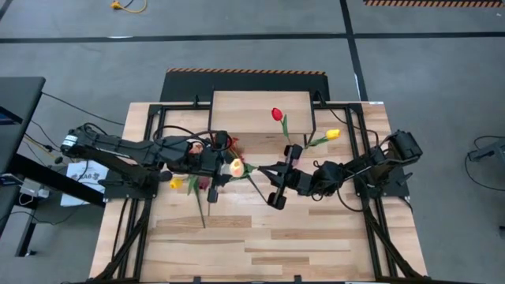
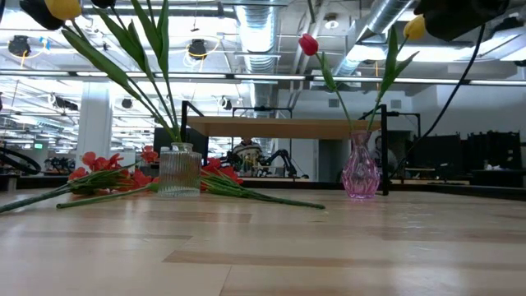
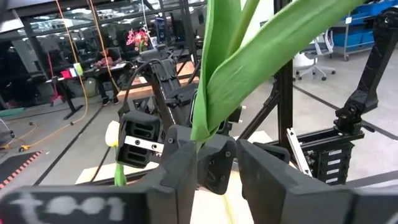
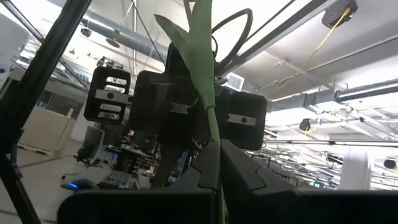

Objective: Pick and place flowers into a vace then onto a shelf
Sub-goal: Put the white flower into the purple vase

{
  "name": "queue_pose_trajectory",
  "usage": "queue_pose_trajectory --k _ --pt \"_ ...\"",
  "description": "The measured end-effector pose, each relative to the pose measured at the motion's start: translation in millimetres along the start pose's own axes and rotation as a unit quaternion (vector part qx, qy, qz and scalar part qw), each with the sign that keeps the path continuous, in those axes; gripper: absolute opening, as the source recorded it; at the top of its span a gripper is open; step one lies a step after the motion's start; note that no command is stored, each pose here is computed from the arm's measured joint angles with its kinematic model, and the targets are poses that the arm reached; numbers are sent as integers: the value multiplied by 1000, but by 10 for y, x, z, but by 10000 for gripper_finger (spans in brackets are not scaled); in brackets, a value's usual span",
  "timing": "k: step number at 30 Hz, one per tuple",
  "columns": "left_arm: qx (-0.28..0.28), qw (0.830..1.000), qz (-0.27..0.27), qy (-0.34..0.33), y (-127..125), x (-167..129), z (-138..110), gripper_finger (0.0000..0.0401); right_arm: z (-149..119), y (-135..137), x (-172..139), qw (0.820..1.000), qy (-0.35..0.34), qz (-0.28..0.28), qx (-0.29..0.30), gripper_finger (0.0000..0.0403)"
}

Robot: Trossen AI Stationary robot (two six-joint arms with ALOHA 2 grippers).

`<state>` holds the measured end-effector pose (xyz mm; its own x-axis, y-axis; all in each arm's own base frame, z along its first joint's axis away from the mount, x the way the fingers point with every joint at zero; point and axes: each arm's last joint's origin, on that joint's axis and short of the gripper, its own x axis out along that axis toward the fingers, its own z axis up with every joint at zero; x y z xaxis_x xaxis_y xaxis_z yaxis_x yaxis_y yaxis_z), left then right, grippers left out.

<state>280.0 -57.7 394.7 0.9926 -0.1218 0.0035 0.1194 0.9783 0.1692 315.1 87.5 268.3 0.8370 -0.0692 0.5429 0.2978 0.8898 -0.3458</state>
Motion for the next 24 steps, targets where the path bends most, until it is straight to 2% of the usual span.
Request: queue_pose_trajectory --k 5,10,18,24 --pt "-1 1000 4 -13 5 -1 24 123 -5 1 0 1000 1 2 -1 0" --pt "-2 1000 26 -15 20 -2 32 123 -7 4 -1 1000 3 3 -1 0" --pt "0 999 31 -17 11 89 -16 123 -61 -31 30 1000 17 5 7 0" --pt "2 999 31 -11 11 94 -31 89 -62 -36 52 1000 21 5 5 0"
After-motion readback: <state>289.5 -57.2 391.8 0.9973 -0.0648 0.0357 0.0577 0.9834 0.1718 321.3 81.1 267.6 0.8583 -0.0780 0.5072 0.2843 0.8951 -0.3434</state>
